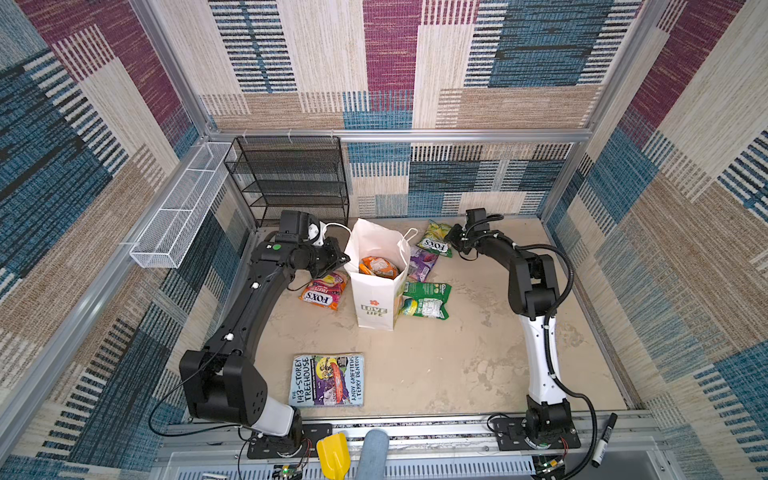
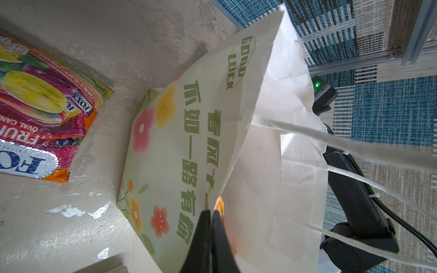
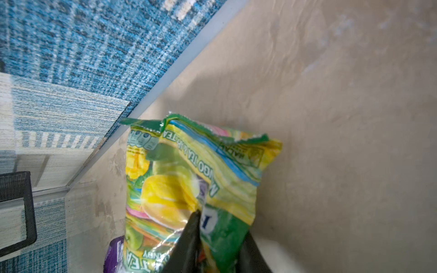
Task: Place the snacks into the paper bag
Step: 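Grasp the green Spring Tea packet with the right gripper and lift it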
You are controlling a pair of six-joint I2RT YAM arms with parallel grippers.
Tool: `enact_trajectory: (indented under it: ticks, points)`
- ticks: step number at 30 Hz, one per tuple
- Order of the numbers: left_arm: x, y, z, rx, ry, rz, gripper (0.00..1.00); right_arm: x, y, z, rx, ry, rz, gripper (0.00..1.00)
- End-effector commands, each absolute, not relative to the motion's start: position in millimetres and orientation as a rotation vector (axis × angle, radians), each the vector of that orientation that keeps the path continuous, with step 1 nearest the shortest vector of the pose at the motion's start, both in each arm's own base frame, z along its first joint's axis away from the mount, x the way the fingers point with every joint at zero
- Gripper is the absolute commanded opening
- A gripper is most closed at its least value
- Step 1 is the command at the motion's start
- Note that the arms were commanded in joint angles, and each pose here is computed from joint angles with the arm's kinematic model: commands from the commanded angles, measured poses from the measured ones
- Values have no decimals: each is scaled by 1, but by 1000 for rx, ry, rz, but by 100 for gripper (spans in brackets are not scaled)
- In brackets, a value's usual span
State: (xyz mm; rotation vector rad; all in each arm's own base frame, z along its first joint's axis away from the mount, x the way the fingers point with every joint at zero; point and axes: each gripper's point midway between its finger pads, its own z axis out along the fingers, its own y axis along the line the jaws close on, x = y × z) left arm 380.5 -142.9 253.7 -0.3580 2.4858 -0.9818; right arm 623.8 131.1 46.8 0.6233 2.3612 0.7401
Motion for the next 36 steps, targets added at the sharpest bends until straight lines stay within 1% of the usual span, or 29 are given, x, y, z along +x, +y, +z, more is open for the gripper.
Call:
enact_trajectory:
  ticks: [1,5,8,9,17,29,36]
  points:
    - [380,-144,253,-374,2493,-1004,0,604,128,45,645,2408,710,13]
    - [379,-144,254,-371,2489,-1005,0,593,124,75,646,2328,726,7]
    - [379,-144,256,-367,2484,-1003,0,583,120,99,645,2262,739,5]
    - [379,-144,256,-369,2484,-1002,0,576,119,98,650,2263,733,4]
    - [378,-144,258,-367,2479,-1004,0,551,117,160,611,2119,717,1]
    - [380,-140,254,-380,2484,-993,0,522,164,260,447,1935,698,0]
    - [381,-139,251,-387,2493,-981,0,502,191,305,363,1831,670,0]
